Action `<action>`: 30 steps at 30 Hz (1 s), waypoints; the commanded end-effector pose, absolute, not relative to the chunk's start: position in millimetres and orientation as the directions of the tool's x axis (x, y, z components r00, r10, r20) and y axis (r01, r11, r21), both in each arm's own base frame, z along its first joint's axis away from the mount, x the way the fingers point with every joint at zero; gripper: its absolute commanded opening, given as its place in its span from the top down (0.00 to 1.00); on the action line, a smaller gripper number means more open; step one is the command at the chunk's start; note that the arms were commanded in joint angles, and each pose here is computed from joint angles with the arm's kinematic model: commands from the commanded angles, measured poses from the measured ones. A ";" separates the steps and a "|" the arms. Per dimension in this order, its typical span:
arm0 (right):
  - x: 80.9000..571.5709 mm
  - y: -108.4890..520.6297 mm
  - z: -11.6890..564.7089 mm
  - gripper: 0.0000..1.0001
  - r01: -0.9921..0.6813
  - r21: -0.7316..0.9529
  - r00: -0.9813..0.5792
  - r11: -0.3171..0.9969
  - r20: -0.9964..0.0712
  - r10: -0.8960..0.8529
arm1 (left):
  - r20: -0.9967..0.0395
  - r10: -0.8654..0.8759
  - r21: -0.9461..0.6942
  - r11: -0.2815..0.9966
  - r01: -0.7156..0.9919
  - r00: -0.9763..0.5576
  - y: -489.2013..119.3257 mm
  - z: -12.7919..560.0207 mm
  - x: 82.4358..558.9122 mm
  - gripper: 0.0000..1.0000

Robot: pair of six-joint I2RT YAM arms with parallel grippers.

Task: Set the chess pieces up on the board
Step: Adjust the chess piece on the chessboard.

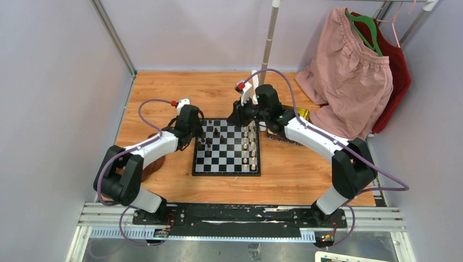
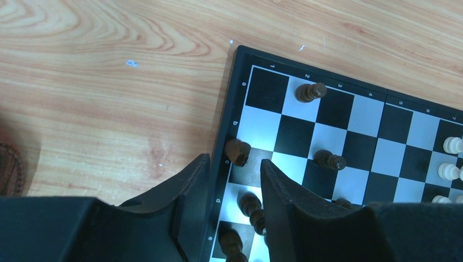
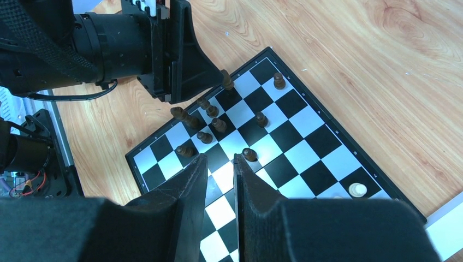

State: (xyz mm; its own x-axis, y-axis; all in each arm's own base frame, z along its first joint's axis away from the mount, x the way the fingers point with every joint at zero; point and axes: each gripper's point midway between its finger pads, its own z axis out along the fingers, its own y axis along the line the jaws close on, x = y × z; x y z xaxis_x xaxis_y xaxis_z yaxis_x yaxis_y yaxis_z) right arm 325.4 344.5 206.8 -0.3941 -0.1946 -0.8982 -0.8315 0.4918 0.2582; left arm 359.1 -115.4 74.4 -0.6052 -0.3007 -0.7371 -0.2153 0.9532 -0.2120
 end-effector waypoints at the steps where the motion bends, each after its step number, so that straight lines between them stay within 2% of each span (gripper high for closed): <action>1: 330.3 348.3 216.3 0.72 -0.836 0.240 -0.372 0.493 -0.909 -0.189 | -0.760 -0.284 -0.214 0.959 -0.187 -0.584 -120.5 82.4 374.4 0.56; 11: 332.7 348.0 213.5 0.72 -0.834 0.235 -0.373 0.498 -0.907 -0.196 | -0.759 -0.270 -0.193 0.962 -0.192 -0.593 -120.2 75.0 378.9 0.61; 19: 334.6 346.8 210.4 0.72 -0.830 0.238 -0.379 0.504 -0.904 -0.198 | -0.759 -0.255 -0.180 0.967 -0.183 -0.600 -121.2 72.5 382.2 0.79; 30: 336.9 347.8 209.0 0.72 -0.829 0.240 -0.382 0.504 -0.902 -0.199 | -0.776 -0.240 -0.174 0.970 -0.168 -0.583 -122.4 81.8 388.7 0.86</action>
